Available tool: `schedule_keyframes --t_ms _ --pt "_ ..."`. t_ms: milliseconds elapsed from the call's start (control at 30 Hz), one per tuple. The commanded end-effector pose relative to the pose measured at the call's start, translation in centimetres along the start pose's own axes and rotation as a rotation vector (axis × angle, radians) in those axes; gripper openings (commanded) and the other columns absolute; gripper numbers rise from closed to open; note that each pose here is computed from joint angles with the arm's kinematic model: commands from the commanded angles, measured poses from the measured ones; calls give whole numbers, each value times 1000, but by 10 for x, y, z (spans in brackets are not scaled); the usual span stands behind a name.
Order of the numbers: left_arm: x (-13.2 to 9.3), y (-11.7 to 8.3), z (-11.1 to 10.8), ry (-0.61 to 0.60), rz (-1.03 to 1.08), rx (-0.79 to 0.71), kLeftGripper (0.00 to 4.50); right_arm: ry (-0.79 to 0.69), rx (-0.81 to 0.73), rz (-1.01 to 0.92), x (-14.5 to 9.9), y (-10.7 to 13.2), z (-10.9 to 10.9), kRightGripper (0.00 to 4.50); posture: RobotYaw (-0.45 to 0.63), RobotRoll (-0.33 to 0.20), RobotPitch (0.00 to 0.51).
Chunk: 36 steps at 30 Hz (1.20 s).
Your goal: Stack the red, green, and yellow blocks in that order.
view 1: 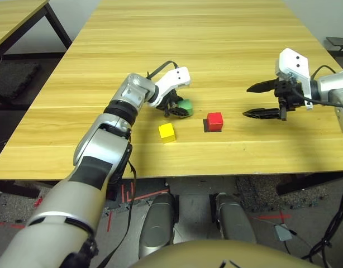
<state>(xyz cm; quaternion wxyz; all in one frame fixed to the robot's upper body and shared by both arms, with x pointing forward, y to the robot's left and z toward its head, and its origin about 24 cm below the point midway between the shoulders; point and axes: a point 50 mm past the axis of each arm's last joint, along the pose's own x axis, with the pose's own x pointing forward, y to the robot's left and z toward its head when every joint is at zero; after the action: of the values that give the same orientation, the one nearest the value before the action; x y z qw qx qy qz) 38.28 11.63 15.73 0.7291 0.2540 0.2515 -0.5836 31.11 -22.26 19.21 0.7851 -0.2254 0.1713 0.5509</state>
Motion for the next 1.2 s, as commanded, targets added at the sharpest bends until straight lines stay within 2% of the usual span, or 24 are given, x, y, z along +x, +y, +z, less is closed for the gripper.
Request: schedule_keyframes --t_ms 33,167,367,767,1200 --pt "-2 -8 31 -42 -74 41 2095 -11 8 -4 -4 3 -3 4500 67 -17 62" --pt "3 -24 50 -24 -151 58 2095 -8 20 -4 -4 6 -8 4500 54 -9 65" --pt "20 -38 60 -12 -175 62 2095 -7 38 -17 -3 11 -11 4500 27 -3 66" --pt "43 -43 55 -1 -153 58 2095 -4 65 -34 -5 16 -12 4500 7 -5 76" --pt "48 -44 49 -10 -152 60 2095 -6 75 -35 -5 18 -11 4500 0 -8 88"
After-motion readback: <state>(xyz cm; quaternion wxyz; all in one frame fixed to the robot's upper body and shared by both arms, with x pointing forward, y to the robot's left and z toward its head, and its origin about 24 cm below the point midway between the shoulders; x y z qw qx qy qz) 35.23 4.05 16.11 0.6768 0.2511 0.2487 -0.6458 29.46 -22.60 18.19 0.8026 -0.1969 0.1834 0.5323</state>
